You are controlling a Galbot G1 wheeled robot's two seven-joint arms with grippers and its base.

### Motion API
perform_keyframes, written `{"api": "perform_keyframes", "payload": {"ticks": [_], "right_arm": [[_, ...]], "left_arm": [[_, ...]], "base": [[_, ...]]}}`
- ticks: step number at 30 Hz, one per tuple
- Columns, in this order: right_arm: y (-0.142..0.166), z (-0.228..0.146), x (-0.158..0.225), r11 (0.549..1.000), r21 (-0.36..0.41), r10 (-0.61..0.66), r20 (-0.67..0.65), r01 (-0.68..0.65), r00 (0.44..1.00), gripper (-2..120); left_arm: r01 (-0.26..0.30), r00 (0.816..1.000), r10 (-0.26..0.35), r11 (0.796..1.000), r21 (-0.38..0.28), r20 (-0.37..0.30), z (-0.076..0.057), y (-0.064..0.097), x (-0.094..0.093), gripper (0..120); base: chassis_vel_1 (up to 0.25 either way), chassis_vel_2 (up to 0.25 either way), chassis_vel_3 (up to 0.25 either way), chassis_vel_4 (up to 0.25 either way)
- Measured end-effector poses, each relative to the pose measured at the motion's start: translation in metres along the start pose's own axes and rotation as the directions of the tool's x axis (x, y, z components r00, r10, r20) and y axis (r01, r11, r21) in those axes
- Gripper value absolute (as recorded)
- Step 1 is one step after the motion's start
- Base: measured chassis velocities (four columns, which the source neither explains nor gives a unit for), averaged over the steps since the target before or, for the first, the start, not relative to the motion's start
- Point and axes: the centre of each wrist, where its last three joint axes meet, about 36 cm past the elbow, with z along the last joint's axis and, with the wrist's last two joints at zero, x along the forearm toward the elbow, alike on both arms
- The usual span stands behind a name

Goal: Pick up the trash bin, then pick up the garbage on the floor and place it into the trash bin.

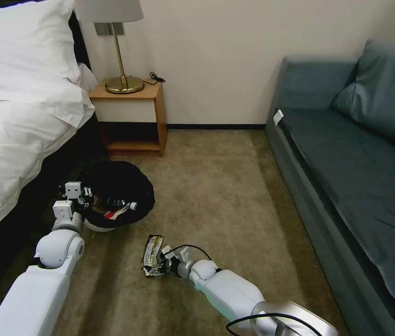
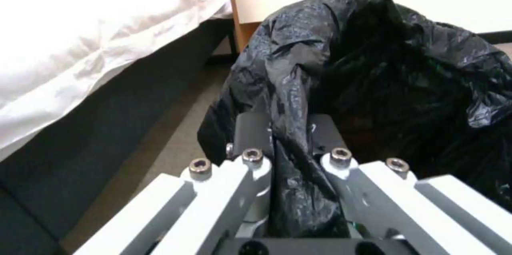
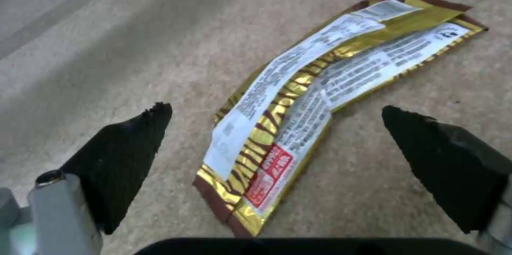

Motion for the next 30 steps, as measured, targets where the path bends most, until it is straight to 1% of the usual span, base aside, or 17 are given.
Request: {"api": "perform_keyframes", "payload": {"ticks": [7,14,15,19,22,26,30], "right_arm": [[-0.001,-0.004,-0.001,1.000,0.012,-0.015,-0.012,0.015,1.000,100],[-0.007,0.002,0.001,1.000,0.001,-0.022,-0.026,0.022,0.999,100],[-0.009,0.003,0.001,1.000,-0.004,-0.025,-0.029,0.024,0.999,100],[-0.009,0.006,0.002,0.999,-0.010,-0.036,-0.034,0.036,0.999,100],[-0.008,0.005,0.002,0.999,-0.013,-0.047,-0.030,0.047,0.998,100],[-0.006,0.004,0.001,0.998,-0.014,-0.055,-0.024,0.054,0.998,100],[-0.003,0.004,0.000,0.998,-0.011,-0.055,-0.022,0.055,0.998,100]], "left_arm": [[0.006,1.000,-0.006,1.000,-0.001,0.000,0.001,0.004,0.003,5],[0.002,1.000,-0.002,1.000,0.005,0.000,0.003,0.001,0.004,5],[-0.002,1.000,0.002,1.000,0.005,-0.001,0.004,-0.002,0.004,5],[-0.013,1.000,0.013,1.000,0.009,0.004,0.002,-0.007,0.006,5],[-0.015,1.000,0.015,1.000,0.010,0.007,0.001,-0.008,0.006,5],[-0.015,1.000,0.015,1.000,0.010,0.009,0.001,-0.008,0.006,5],[-0.010,1.000,0.010,1.000,0.008,0.015,-0.002,-0.004,0.007,5]], "base": [[0.000,0.000,0.000,0.000],[0.000,0.000,0.000,0.000],[0.000,0.000,0.000,0.000],[0.000,0.000,0.000,0.000],[0.000,0.000,0.000,0.000],[0.000,0.000,0.000,0.000],[0.000,0.000,0.000,0.000]]}}
